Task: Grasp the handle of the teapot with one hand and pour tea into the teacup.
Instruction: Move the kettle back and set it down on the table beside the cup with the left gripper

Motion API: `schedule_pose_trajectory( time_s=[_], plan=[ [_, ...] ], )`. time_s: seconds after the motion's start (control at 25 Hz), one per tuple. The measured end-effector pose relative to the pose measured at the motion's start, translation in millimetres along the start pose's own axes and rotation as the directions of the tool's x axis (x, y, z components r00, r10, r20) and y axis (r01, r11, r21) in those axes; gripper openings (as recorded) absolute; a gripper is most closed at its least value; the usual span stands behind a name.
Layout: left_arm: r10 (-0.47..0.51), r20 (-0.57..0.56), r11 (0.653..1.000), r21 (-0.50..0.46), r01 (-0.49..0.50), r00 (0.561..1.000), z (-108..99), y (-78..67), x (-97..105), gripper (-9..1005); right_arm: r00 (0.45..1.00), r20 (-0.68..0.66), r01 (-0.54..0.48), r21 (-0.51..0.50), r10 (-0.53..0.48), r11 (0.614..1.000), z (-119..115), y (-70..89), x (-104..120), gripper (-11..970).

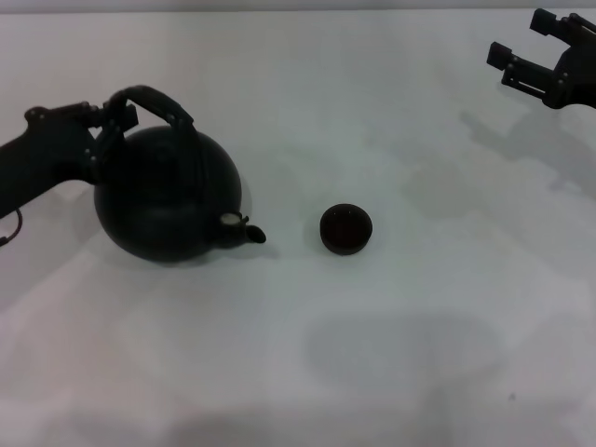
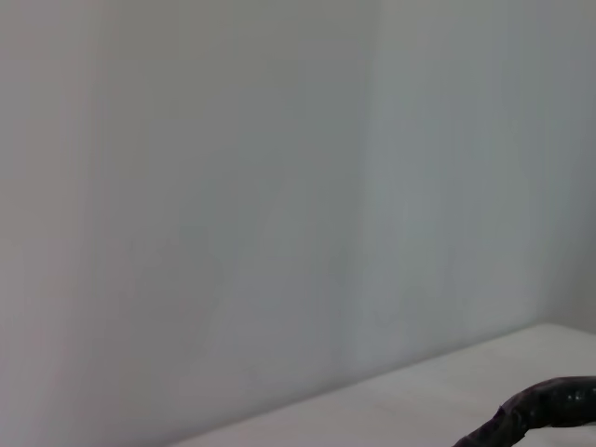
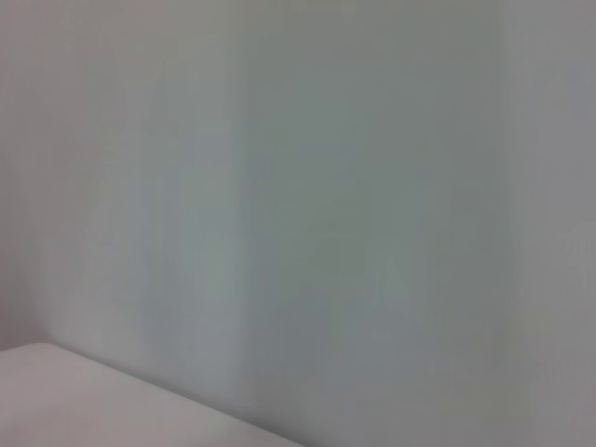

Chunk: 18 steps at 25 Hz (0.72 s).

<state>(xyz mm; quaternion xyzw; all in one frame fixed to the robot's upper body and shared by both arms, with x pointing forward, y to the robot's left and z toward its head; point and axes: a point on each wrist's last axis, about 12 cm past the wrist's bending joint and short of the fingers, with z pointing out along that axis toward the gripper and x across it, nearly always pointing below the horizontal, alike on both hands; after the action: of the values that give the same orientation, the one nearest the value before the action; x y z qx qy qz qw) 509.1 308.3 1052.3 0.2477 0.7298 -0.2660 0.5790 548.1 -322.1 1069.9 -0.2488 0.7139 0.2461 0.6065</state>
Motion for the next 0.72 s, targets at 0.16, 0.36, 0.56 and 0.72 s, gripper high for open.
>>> schedule_pose_trajectory(
  time_s=[0.16, 0.36, 0.56, 0.72],
  plan=[
    [0.008, -0.018, 1.0, -0.002, -0.008, 1.0, -1, -1.8, 7, 113, 1.0, 0.003, 0.001, -0.005, -0.001, 1.0, 0, 0.5, -1, 844],
    [0.026, -0.029, 1.0, -0.008, -0.026, 0.999, -2, -4.4, 15, 113, 1.0, 0.004, 0.001, -0.006, -0.001, 1.0, 1, 0.5, -1, 842],
    [0.049, -0.035, 0.999, -0.019, -0.05, 0.998, -2, -6.7, 21, 114, 1.0, -0.002, -0.004, -0.012, 0.004, 1.0, 1, 1.7, 0, 843],
    [0.057, -0.034, 0.998, -0.029, -0.058, 0.998, -2, -7.5, 24, 111, 1.0, -0.004, -0.007, -0.011, 0.007, 1.0, 1, 1.7, 0, 844]
  ],
)
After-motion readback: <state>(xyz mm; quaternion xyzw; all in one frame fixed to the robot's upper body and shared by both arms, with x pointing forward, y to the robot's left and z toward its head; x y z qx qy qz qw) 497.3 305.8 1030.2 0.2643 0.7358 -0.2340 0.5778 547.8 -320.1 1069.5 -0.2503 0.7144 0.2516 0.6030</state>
